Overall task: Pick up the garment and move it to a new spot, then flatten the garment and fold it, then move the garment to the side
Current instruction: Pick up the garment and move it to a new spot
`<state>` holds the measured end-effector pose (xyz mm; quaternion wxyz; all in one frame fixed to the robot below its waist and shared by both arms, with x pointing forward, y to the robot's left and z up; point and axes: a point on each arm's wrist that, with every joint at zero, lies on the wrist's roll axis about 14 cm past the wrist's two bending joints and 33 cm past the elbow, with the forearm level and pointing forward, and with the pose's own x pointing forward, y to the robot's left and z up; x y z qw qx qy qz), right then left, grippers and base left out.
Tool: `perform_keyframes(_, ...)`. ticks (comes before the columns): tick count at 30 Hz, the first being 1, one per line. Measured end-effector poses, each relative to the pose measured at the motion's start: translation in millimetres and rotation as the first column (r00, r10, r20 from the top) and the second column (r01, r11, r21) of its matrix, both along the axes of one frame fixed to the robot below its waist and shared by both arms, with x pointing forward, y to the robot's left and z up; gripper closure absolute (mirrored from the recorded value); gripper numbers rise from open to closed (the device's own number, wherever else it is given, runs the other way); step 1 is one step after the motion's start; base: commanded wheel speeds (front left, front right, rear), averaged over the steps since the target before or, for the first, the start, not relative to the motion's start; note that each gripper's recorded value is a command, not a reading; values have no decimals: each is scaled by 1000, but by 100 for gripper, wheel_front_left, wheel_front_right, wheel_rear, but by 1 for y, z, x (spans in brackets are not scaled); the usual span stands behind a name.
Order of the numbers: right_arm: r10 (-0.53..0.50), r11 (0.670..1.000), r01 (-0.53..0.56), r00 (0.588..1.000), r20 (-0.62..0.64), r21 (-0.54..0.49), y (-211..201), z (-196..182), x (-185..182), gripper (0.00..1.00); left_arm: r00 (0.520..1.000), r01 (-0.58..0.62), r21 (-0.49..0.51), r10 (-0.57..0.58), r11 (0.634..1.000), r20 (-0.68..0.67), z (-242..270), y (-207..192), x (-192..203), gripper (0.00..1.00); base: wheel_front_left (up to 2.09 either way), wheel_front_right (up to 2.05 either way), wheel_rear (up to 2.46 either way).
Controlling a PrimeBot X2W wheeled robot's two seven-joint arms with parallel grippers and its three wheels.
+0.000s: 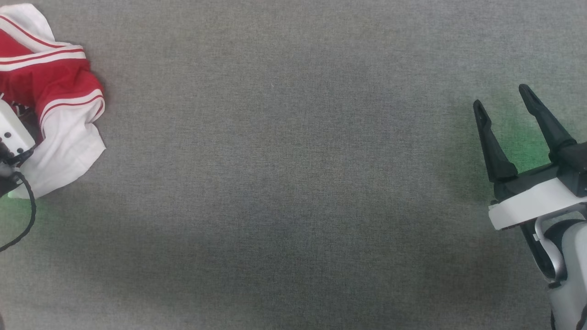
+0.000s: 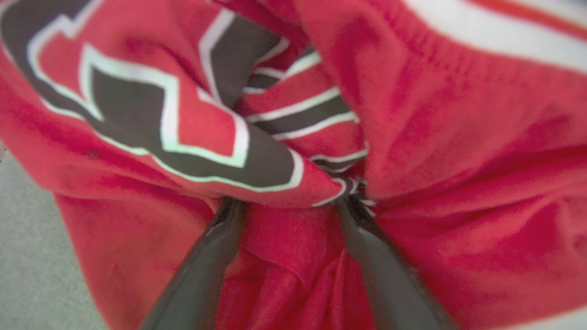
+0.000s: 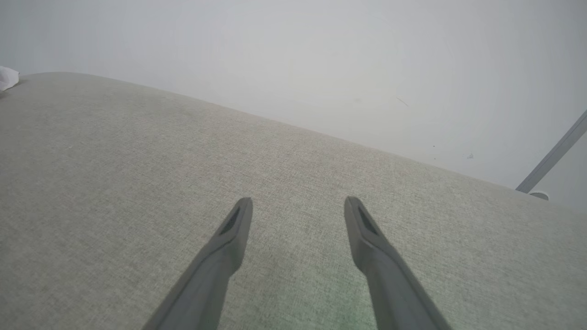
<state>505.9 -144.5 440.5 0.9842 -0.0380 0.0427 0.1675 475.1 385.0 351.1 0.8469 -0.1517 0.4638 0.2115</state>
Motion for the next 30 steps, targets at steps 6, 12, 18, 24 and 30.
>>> perform_keyframes(6,2,1000,-2,1000,1,0,2,2,1,0,1000,-11,-7,11,1000,10,1,-1,1,100,0,0,0)
perform_keyframes(12,-4,1000,4,1000,16,1,0,9,-1,0,996,18,52,-22,999,84,18,4,6,100,0,0,0)
perform_keyframes(18,-9,1000,8,999,47,6,2,26,-9,0,962,45,173,-89,984,257,76,20,21,100,0,0,0)
perform_keyframes(24,-4,1000,1,996,92,29,10,48,-17,0,889,50,289,-174,956,423,151,32,32,100,0,0,0)
perform_keyframes(30,4,999,-10,992,129,52,19,67,-28,0,785,30,408,-274,913,556,240,37,34,100,0,0,0)
